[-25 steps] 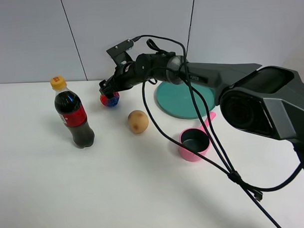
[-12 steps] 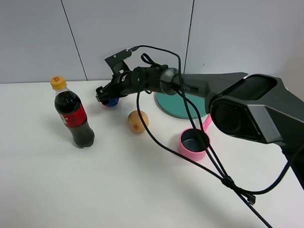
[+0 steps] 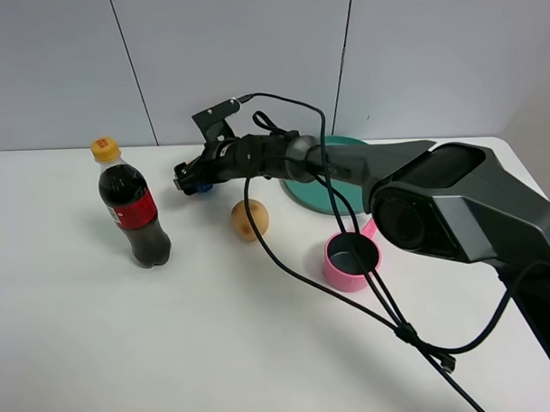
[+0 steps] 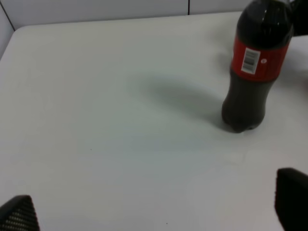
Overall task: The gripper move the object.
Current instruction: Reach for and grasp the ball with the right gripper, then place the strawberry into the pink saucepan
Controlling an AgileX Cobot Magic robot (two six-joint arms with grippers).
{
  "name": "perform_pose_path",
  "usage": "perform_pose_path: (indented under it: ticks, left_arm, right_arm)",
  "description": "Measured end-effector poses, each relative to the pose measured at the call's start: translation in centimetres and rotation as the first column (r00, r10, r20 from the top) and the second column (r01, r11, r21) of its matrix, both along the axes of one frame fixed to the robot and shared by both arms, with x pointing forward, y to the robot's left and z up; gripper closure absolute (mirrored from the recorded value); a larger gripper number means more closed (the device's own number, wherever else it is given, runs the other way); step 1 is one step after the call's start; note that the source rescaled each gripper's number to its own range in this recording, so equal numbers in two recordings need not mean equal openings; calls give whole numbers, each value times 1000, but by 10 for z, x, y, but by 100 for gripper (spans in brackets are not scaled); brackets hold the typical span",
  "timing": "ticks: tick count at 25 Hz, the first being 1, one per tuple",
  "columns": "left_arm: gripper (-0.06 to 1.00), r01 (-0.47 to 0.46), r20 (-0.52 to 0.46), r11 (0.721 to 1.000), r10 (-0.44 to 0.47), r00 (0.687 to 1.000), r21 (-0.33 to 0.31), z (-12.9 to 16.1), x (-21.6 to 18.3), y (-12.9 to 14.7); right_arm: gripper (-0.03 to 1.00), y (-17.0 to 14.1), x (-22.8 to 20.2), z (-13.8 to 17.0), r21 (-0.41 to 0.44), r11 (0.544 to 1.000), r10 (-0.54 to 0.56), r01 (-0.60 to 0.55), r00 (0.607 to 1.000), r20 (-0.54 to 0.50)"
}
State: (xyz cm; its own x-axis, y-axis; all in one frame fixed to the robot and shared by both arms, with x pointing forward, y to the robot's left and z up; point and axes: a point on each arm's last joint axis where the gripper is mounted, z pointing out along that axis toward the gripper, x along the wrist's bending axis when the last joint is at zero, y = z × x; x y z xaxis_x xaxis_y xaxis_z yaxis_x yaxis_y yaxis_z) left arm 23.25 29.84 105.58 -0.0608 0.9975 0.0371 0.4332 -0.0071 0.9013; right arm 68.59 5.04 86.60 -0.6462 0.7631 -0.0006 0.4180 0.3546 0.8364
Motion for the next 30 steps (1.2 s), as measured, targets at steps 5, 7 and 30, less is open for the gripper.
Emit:
perform_pose_path:
  ticks: [5,7,30]
  left_arm:
    - [-6,0,0,1000,0,1000,0,0,0,0]
    - [-6,0,0,1000,0,1000,0,0,0,0]
    - [-6,0,0,1000,0,1000,0,0,0,0]
  right_arm:
    - [28,-1,1,-11,-1,1000,-11,11,1000,8]
    - [32,-1,2,-10,3,1000,-14,14,1000,17]
    - [97,3,-7,48,-25,998,64,-63,997,41]
